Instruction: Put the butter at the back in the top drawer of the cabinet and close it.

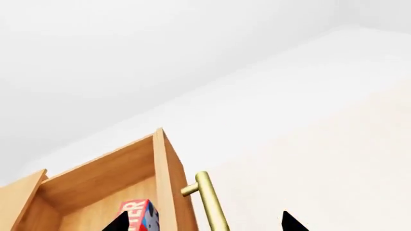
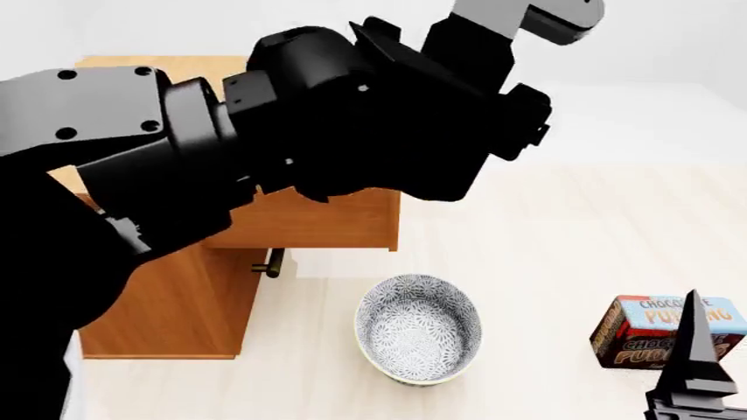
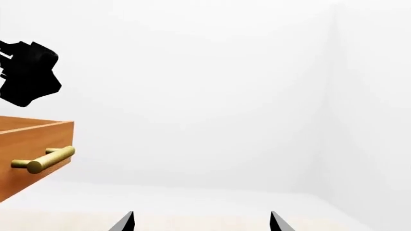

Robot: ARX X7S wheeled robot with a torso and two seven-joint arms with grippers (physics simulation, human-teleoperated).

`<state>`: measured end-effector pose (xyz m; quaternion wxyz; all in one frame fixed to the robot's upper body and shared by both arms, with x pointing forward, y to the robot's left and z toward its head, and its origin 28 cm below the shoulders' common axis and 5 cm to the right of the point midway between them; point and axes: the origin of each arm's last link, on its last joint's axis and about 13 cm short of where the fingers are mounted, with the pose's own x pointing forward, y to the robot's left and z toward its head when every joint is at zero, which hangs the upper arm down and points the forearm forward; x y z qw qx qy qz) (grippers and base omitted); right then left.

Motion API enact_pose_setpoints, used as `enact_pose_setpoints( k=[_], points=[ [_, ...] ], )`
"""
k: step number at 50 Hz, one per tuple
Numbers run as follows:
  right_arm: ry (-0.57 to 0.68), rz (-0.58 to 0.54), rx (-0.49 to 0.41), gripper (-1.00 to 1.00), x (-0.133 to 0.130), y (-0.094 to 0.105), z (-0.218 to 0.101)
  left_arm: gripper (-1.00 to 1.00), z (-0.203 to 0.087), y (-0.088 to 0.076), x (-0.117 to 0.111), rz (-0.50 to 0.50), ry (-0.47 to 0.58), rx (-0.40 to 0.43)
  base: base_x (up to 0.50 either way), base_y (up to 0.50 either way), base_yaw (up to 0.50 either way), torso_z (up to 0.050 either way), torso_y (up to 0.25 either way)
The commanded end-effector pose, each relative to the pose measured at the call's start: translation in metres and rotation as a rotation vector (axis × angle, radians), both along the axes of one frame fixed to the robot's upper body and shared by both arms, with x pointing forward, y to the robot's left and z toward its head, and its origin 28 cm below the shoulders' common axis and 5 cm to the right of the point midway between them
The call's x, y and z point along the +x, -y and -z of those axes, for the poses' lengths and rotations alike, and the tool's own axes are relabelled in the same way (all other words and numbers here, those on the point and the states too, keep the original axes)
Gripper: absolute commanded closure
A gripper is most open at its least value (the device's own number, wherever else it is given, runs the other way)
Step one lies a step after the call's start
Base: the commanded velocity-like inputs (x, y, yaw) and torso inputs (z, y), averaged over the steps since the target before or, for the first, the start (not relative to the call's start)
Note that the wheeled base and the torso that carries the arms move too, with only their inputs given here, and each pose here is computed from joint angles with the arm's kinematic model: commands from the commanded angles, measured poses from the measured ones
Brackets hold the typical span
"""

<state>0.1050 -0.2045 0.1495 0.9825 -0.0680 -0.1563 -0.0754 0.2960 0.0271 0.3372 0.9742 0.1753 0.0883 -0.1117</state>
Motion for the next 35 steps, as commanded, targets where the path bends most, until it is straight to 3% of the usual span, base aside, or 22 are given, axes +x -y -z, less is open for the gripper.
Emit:
enact_pose_setpoints(
  k=[1,12,18,35],
  points=[
    [-0.002,0.005,0.009,-1.0,-0.002,0.008,0.005,-1.0,0.031,0.002,-0.01,0.005,-0.011,0.112,0.0,0.0,0.0,0.0,0.0],
    [-0.006,0.01,0.013,-1.0,-0.001,0.006,0.004,-1.0,0.044,0.001,-0.016,0.083,0.003,0.194,0.0,0.0,0.0,0.0,0.0],
    [-0.008,0.011,0.014,-1.0,-0.008,0.019,0.014,-1.0,0.051,0.0,-0.018,0.134,0.012,0.235,0.0,0.0,0.0,0.0,0.0],
    [-0.009,0.014,0.014,-1.0,-0.011,0.012,0.012,-1.0,0.065,-0.007,-0.01,0.151,-0.024,0.314,0.0,0.0,0.0,0.0,0.0]
  ],
)
